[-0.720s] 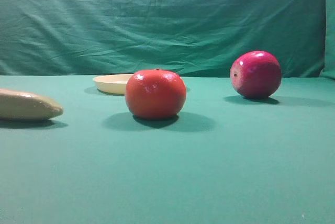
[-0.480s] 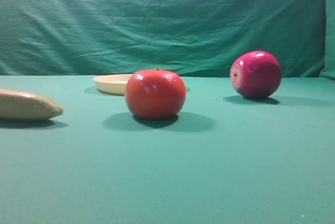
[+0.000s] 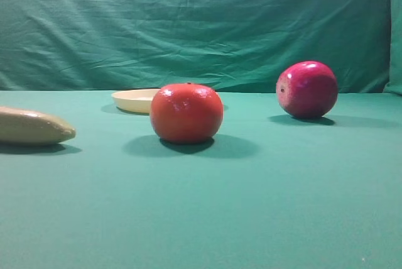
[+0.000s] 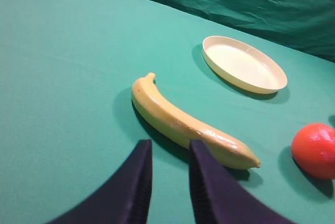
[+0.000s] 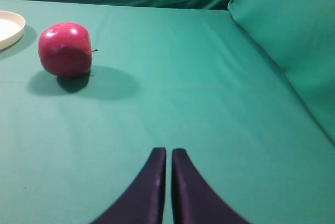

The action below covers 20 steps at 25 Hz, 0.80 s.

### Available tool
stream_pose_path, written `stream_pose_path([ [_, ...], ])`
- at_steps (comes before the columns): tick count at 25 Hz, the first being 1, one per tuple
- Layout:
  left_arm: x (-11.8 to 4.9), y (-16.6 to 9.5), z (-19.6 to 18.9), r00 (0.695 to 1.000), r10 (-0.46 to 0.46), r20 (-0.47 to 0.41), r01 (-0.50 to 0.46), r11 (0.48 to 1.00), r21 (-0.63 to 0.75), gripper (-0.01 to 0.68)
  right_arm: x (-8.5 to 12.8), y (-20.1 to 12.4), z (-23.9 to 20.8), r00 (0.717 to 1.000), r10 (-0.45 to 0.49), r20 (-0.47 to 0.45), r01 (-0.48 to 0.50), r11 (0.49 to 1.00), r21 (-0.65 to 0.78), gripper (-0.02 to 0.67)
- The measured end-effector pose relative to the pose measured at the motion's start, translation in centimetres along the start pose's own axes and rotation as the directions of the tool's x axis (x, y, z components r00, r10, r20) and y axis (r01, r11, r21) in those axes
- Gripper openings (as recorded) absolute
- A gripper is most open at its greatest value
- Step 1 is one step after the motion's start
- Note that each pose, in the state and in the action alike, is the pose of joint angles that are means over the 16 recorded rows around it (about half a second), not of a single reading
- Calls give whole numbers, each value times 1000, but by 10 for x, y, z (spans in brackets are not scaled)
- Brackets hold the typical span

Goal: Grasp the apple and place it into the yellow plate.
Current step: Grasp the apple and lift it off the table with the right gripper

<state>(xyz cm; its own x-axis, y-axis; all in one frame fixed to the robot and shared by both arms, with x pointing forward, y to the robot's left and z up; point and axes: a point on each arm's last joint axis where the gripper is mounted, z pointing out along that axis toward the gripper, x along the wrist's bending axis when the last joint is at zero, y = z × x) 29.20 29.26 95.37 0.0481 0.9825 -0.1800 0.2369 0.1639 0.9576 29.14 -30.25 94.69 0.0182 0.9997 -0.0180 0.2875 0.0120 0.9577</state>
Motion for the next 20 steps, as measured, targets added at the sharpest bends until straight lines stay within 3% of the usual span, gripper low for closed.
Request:
stream_pose_path([
  [10,0,0,0,1000,0,0,0,1000,0,157,0,2,0,1000,4,-6,-4,1000,-20,0],
  [20,0,0,0,1000,0,0,0,1000,0,157,4,19,-2,998,43,-52,-52,980,-194,0],
])
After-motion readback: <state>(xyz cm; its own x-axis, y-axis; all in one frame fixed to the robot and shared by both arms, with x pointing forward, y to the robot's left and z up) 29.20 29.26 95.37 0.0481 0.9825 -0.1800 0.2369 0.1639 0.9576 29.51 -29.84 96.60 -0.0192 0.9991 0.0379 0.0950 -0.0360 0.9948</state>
